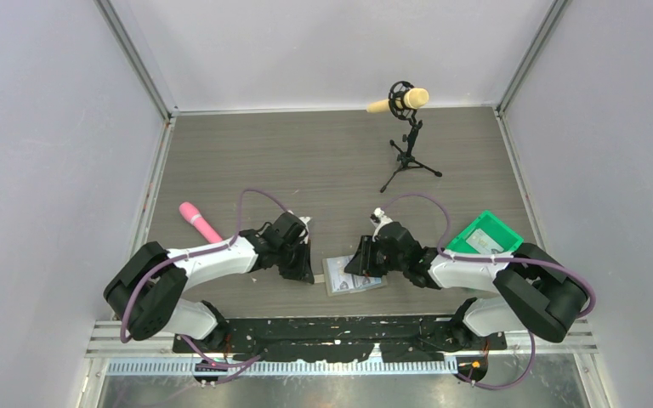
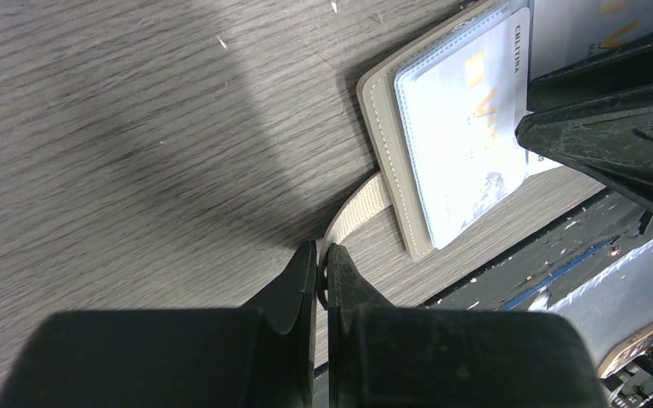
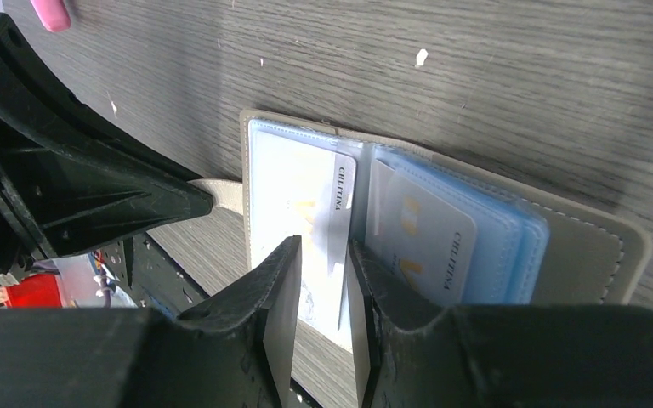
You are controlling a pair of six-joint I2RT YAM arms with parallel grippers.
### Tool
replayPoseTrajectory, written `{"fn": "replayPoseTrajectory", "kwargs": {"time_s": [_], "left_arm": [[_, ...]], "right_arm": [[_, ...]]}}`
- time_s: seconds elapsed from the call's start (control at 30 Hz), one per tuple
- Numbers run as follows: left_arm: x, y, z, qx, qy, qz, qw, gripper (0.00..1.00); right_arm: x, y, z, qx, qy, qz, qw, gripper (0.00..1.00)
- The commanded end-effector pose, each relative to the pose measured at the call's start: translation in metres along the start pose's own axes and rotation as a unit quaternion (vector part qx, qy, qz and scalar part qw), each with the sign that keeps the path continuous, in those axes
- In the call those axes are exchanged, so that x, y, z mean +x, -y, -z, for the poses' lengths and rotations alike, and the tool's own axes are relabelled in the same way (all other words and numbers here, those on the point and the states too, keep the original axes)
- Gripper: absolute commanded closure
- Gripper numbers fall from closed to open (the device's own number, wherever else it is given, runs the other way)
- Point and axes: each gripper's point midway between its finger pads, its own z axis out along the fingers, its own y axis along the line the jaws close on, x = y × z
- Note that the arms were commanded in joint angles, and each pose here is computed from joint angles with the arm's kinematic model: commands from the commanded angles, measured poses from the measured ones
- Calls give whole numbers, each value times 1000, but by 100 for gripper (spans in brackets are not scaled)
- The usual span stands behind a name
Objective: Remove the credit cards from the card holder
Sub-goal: Remove the credit card from the card holder.
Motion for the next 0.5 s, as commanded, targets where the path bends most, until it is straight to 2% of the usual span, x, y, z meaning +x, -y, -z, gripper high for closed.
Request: {"fn": "replayPoseTrajectory", "kwargs": {"time_s": [0.0,0.13,0.47], "left_arm": [[-5,-1,2,-3,13,-10,1000,100],[-6,-1,2,-3,13,-9,1000,100],[-8,2,3,3,17,-8,1000,100]], "right_arm": [[4,11,2,37,-8,-27,999,66],[3,24,5,80,-5,-33,996,63],[-2,27,10,111,2,-1,994,63]]}}
